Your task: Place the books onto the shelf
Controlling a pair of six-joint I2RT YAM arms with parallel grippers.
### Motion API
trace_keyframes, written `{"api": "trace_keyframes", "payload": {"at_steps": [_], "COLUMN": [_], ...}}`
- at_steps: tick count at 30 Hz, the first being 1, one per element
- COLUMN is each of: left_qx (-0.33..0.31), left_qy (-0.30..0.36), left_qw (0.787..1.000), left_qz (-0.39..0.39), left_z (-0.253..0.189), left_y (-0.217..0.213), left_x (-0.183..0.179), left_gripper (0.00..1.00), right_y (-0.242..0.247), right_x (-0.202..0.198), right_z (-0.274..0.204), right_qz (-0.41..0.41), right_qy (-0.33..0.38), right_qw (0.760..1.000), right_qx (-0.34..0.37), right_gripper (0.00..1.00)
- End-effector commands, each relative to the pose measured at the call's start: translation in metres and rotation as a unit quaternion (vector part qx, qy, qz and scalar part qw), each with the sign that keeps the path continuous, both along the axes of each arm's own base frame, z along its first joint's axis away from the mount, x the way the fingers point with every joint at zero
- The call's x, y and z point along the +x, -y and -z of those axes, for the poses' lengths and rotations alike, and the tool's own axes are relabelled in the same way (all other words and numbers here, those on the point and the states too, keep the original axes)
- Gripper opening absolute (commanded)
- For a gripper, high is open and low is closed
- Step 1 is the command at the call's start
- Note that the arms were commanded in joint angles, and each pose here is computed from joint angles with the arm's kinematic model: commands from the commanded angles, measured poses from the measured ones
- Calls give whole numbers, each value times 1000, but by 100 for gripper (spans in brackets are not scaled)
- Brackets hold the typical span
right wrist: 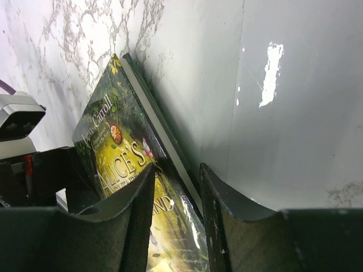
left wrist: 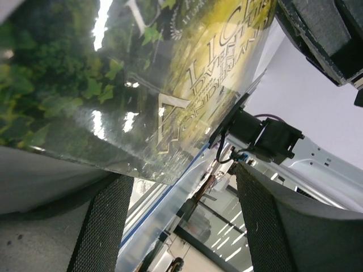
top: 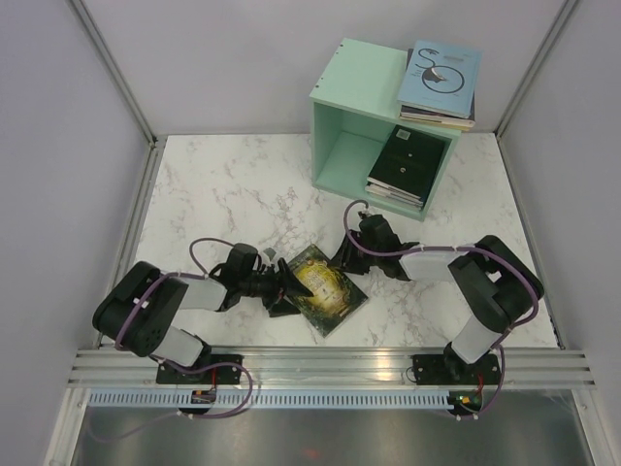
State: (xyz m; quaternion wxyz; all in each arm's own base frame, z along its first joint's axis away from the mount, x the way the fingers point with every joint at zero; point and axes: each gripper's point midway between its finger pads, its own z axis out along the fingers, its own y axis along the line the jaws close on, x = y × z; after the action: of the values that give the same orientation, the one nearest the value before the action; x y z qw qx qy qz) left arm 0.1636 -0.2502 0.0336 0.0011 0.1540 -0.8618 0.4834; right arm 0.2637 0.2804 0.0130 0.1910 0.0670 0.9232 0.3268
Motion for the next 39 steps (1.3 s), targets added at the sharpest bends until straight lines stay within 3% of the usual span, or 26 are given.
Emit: {"api": "trace_keyframes", "payload": {"at_steps": [1, 6, 12, 17, 21, 25, 30, 34, 39], "left_qx": [83, 132, 144, 95, 52, 26, 19, 7, 25], "left_qy": [56, 70, 86, 105, 136, 171, 192, 200, 210], "left_qw": [990, 981, 978, 982, 978, 972, 971, 975, 977], "left_qz": [-101, -122, -122, -129, -152, -160, -140, -99, 3], "left_z": [23, 23, 13, 0, -28, -65, -90, -93, -71], "left_y": [-18, -29, -21, -12, -8, 4, 20, 26, 20], "left_x": [40, 53, 77, 78, 85, 110, 132, 121, 81], "left_gripper": [76, 76, 75, 75, 76, 77, 73, 66, 68], "right_y": [47, 56, 53, 43, 9, -25, -27, -23, -18], "right_x": [-129, -162, -190, -207, -214, -226, -221, -216, -203], "right_z": [75, 74, 71, 69, 56, 30, 26, 31, 33], "right_qz": [-56, -80, -105, -117, -131, -163, -172, -154, -131], "right_qy": [-217, -251, -274, -298, -319, -345, -321, -314, -302], "right_qw": [969, 959, 950, 944, 938, 921, 930, 937, 944], "right_qx": [-101, -108, -107, -81, 10, 80, 38, 24, 25], "right_gripper": [42, 41, 38, 34, 26, 26, 27, 27, 27]}}
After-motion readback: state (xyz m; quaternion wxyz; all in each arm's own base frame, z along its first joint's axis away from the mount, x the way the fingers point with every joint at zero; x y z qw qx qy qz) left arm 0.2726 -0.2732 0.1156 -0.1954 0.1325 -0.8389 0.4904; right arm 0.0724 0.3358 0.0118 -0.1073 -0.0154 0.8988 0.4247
